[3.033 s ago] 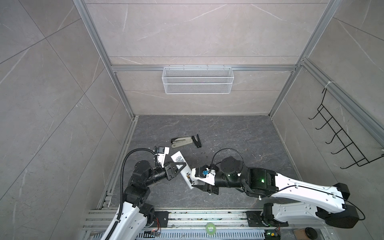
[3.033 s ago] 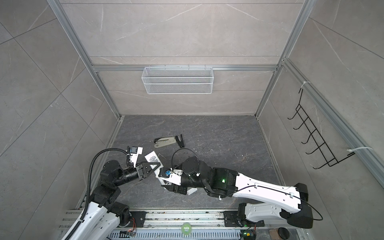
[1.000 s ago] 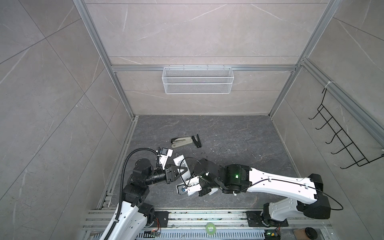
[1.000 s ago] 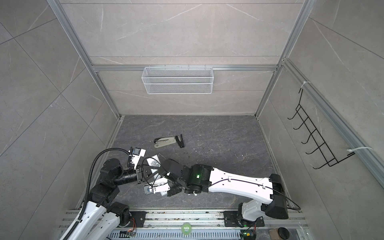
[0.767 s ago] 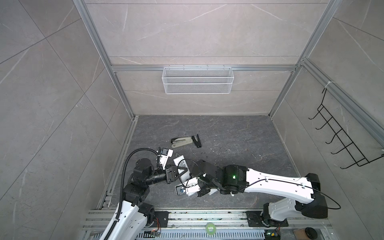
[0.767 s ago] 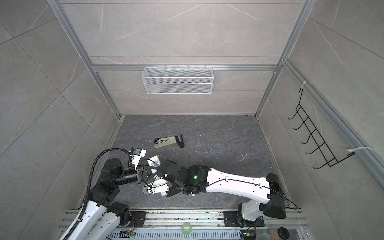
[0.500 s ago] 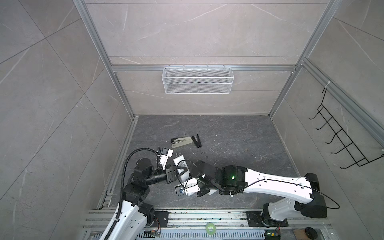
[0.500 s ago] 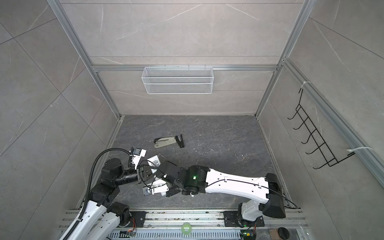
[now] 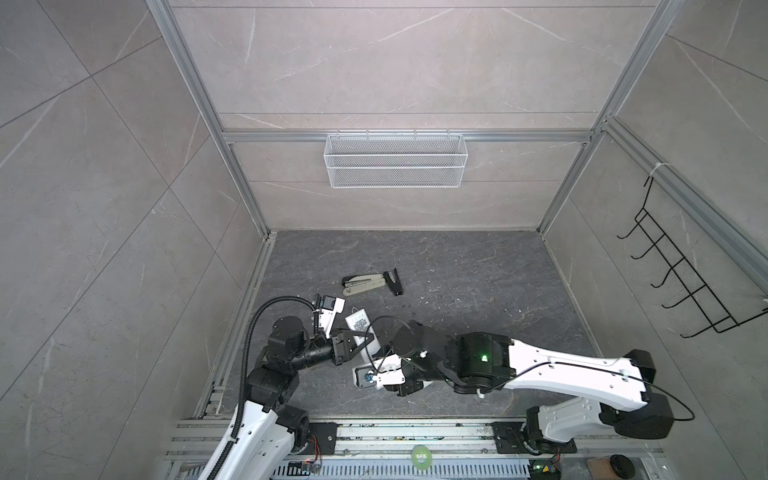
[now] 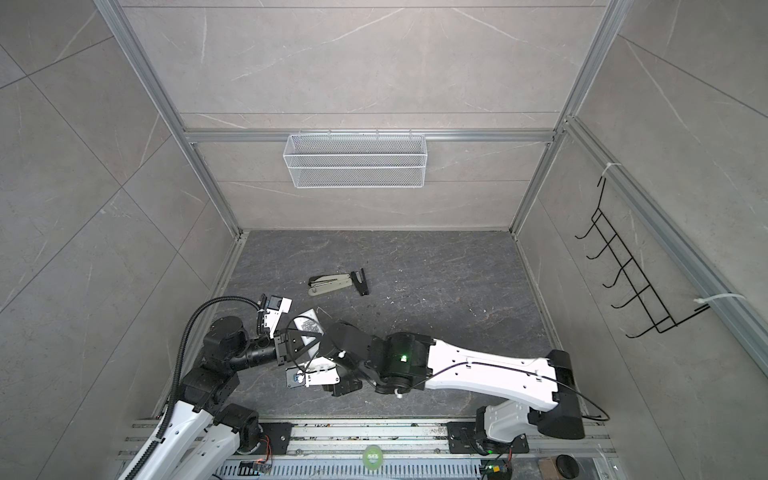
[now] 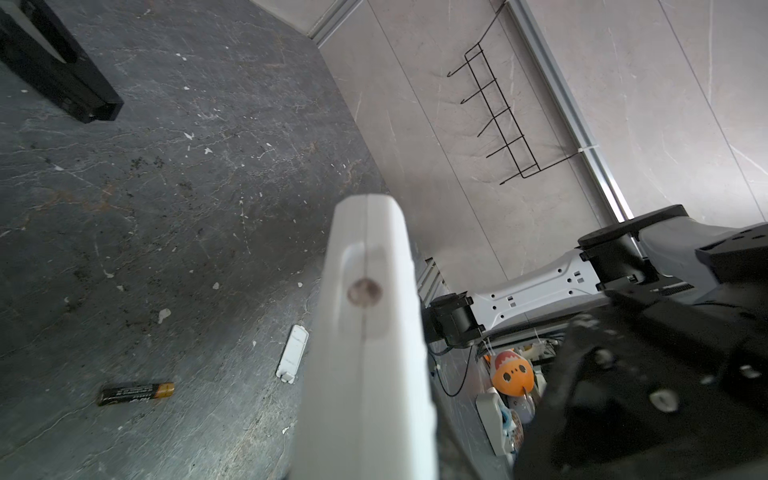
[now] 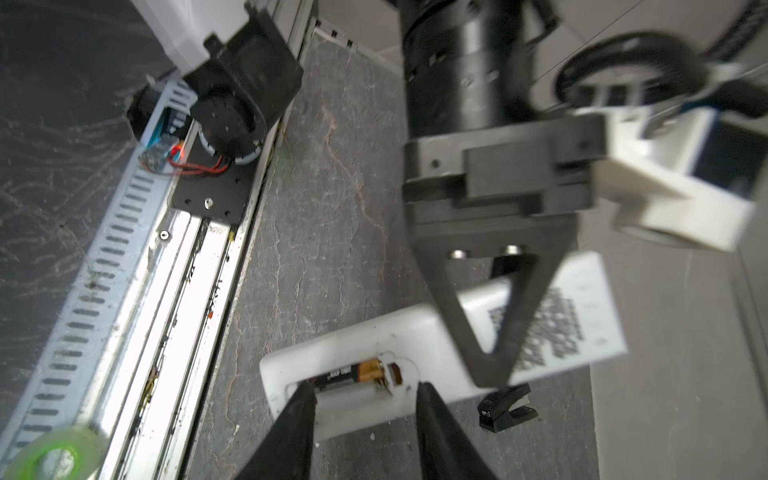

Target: Load the batteries into the remote control

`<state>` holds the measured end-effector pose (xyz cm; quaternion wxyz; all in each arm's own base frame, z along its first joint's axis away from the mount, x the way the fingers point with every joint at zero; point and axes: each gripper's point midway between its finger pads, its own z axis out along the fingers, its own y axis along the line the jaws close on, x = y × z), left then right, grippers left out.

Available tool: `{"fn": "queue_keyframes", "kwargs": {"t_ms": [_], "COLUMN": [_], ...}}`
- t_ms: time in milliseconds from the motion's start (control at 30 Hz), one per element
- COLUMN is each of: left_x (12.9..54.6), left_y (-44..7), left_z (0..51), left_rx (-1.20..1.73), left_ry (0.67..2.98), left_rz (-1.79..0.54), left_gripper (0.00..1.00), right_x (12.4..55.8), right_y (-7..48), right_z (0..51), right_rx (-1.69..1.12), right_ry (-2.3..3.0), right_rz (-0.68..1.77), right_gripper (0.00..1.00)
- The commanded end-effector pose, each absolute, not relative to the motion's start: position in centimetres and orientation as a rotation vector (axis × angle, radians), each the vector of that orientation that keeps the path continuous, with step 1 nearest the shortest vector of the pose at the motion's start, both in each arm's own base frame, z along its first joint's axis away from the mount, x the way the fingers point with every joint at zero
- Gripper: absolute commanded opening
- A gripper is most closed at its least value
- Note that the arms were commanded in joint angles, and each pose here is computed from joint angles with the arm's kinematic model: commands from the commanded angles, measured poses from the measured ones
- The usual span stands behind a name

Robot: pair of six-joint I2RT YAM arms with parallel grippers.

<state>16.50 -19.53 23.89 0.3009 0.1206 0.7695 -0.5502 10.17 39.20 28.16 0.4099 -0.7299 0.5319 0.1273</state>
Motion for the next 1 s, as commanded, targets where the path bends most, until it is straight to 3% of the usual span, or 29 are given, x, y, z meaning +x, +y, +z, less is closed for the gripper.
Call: {"fn": "queue_keyframes", "kwargs": {"t_ms": [0,133,367,600,967], "left_x": [17.2,18.2,20.1,20.6,21.3], "left_y": [-19.1,-18.4,-16.9,-14.7,-11.8], "left_z": [25.3,23.5,20.6,20.3,18.4], "left_rx": [0.326,0.249,0.086,0.006,-0.153], "left_ry": [2.0,2.074,2.159,2.171,2.178], "left_rz": [-1.389,-1.307,-1.173,-1.032,-0.863], "left_gripper": [0.0,0.0,0.0,0.0,0.0], "right_x": [10.2,12.5,17.5,20.5,20.9], "right_y": [38.0,36.1,33.8,33.7,38.2], "right_z": [32.8,32.3,26.8,19.7,11.1], "right_rx": [-1.624,-1.484,-1.312,-1.248,-1.454], "right_ry": [1.408,1.588,1.958,2.196,2.339], "right_rz": [0.435,0.392,0.453,0.502,0.578], "right_gripper": [0.49,0.57,0.65,0.65,0.61]}}
